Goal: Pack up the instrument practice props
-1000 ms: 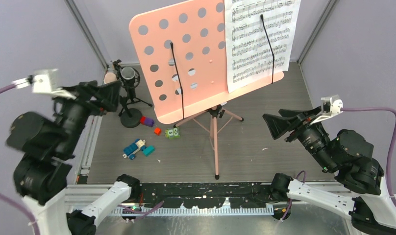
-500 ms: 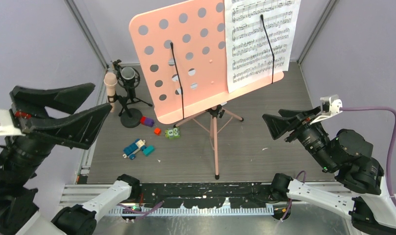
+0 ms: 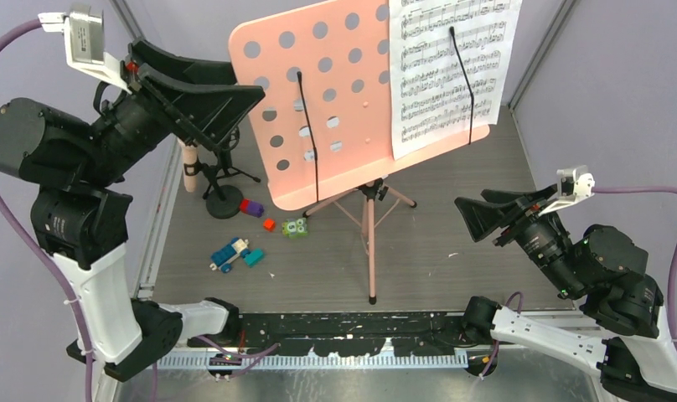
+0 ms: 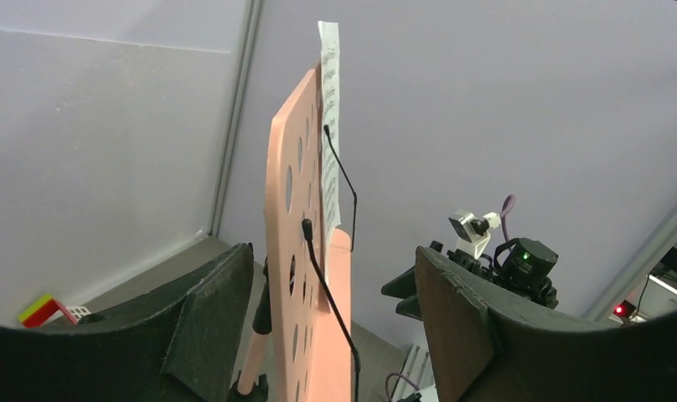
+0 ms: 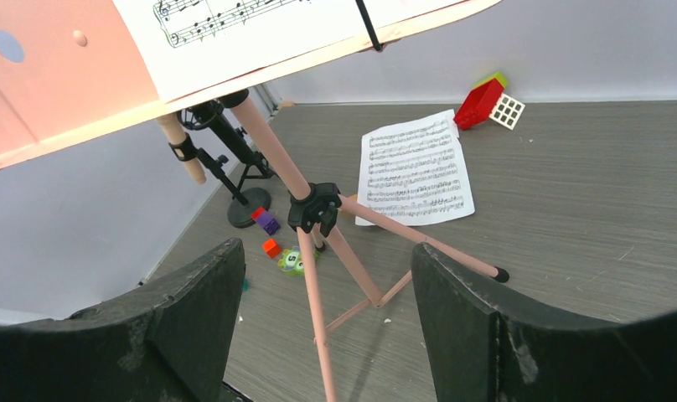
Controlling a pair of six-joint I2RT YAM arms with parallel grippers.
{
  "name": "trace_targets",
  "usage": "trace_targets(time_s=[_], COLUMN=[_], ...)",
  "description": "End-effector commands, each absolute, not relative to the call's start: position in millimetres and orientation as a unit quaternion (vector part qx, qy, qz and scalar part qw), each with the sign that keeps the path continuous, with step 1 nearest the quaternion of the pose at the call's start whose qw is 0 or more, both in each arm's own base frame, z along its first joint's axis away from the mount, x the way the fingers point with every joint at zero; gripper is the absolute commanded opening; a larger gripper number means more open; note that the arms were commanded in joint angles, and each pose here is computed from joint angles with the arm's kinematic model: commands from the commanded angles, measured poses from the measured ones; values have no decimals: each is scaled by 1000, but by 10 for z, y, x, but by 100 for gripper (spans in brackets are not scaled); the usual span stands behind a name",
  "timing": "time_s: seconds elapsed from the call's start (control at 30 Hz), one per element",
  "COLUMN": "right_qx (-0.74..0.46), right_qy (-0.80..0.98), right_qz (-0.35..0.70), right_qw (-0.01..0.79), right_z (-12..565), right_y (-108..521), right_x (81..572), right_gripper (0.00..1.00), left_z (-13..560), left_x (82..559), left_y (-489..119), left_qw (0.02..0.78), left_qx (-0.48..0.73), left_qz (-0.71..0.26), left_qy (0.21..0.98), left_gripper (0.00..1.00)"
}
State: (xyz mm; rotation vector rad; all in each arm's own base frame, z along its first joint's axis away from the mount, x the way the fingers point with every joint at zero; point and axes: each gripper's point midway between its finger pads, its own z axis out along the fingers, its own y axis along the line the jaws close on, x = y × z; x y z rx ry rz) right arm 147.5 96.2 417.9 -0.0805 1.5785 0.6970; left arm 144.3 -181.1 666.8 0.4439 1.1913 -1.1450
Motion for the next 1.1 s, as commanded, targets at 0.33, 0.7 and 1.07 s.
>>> trace_targets(time_s=[0.33, 0.7, 1.07], right_qx=[-37, -62, -87], right_qy=[691, 683, 650], right_qz=[317, 315, 314], right_qw=[649, 656, 687], right_z=[4240, 4377, 4944], right_y=[1078, 1109, 1083], right_x=[1513, 1492, 1467], right_gripper=[77, 77, 77], left_z=[7045, 6862, 6672], left_x=[870, 543, 749], left_y=[-1446, -1146, -1335], left_qw=[739, 767, 734], left_qx=[204, 174, 188], left_qz=[-461, -420, -440], left_qy=[447, 453, 483], left_gripper=[71, 69, 67])
